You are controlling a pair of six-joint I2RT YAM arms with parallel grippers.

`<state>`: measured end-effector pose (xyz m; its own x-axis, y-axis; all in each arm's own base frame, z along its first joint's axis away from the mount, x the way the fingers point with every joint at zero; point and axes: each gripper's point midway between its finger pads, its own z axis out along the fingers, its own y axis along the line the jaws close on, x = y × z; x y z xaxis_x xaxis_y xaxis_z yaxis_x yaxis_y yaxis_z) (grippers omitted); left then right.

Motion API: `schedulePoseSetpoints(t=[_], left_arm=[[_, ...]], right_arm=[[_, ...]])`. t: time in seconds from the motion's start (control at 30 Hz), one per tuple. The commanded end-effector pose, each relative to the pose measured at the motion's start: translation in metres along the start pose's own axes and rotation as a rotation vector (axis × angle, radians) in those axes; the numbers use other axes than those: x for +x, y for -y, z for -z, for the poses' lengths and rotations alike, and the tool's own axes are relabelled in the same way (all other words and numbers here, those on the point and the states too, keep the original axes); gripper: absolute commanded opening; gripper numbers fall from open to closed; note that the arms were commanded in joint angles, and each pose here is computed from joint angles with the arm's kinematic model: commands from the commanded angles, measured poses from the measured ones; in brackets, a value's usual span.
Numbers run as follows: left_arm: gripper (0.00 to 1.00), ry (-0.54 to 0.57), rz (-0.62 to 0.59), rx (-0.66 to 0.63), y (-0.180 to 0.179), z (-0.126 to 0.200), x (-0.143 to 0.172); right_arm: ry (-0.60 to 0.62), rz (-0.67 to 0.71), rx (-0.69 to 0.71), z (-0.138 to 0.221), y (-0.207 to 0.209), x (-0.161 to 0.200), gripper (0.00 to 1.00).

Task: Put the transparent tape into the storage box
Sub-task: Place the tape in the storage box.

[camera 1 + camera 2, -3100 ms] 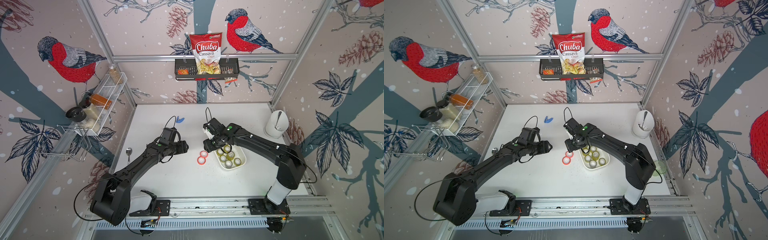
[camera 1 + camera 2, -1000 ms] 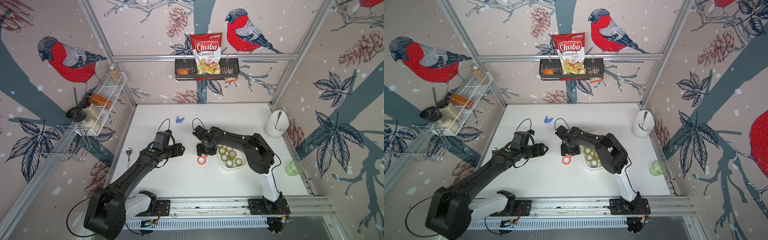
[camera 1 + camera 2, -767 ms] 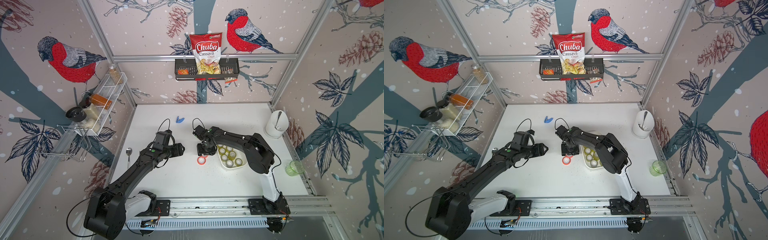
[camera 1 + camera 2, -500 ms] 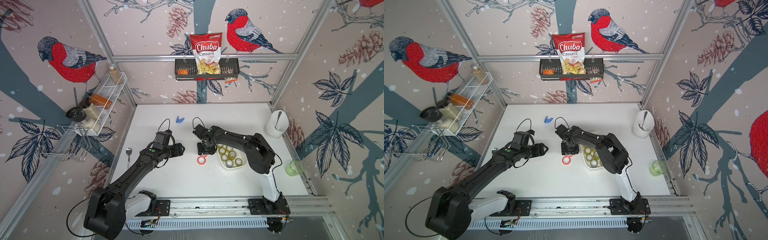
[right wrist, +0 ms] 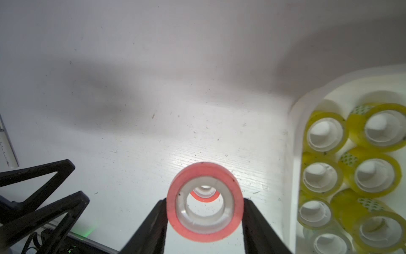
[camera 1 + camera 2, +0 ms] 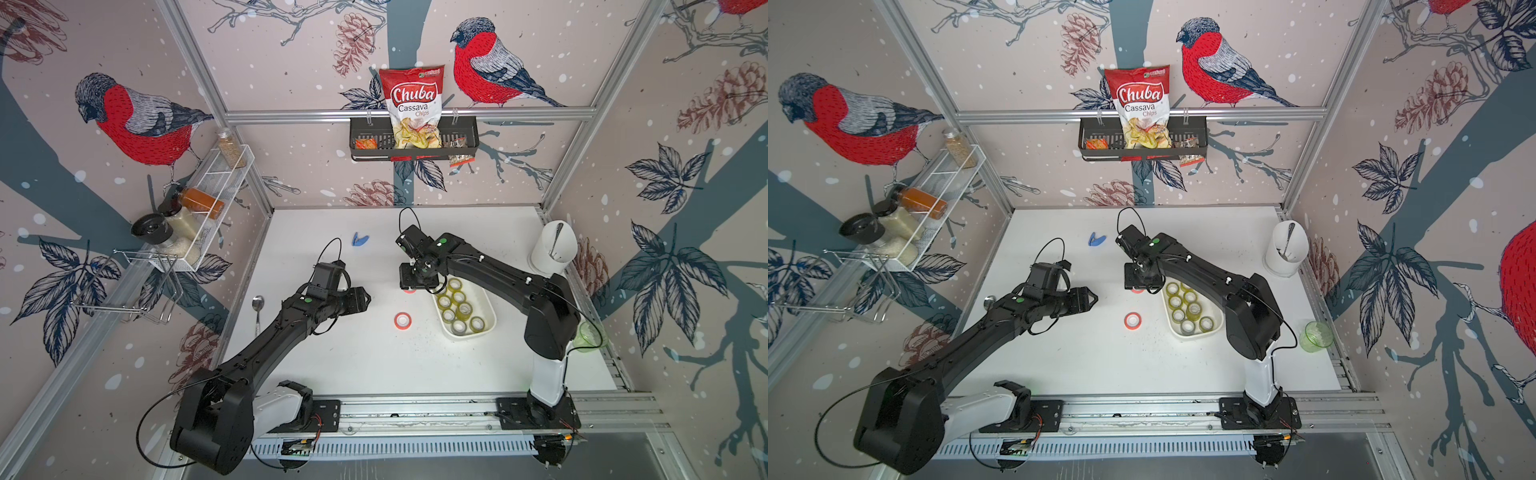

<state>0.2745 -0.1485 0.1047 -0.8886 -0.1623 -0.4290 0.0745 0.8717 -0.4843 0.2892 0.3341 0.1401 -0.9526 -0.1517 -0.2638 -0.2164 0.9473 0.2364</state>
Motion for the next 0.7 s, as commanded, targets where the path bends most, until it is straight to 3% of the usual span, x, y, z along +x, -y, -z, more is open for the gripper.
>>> schedulePoseSetpoints(t=[0.0,0.3,0.67], left_arm=[[0.73,0.012,-0.026,0.052,0.010,-0.002,-0.006],[0.72,0.000,-0.024,0.080,0.014,-0.008,-0.006],[0.72,0.007,-0.026,0.052,0.010,-0.006,-0.007]], right_arm=[[-0.002,-0.034,0.057,0.012,0.028,0.005,0.54],[0.002,-0.119,0.111,0.004,0.099,0.010,0.53],[-0.020,-0.119,0.144,-0.035,0.135,-0.008,0.53]])
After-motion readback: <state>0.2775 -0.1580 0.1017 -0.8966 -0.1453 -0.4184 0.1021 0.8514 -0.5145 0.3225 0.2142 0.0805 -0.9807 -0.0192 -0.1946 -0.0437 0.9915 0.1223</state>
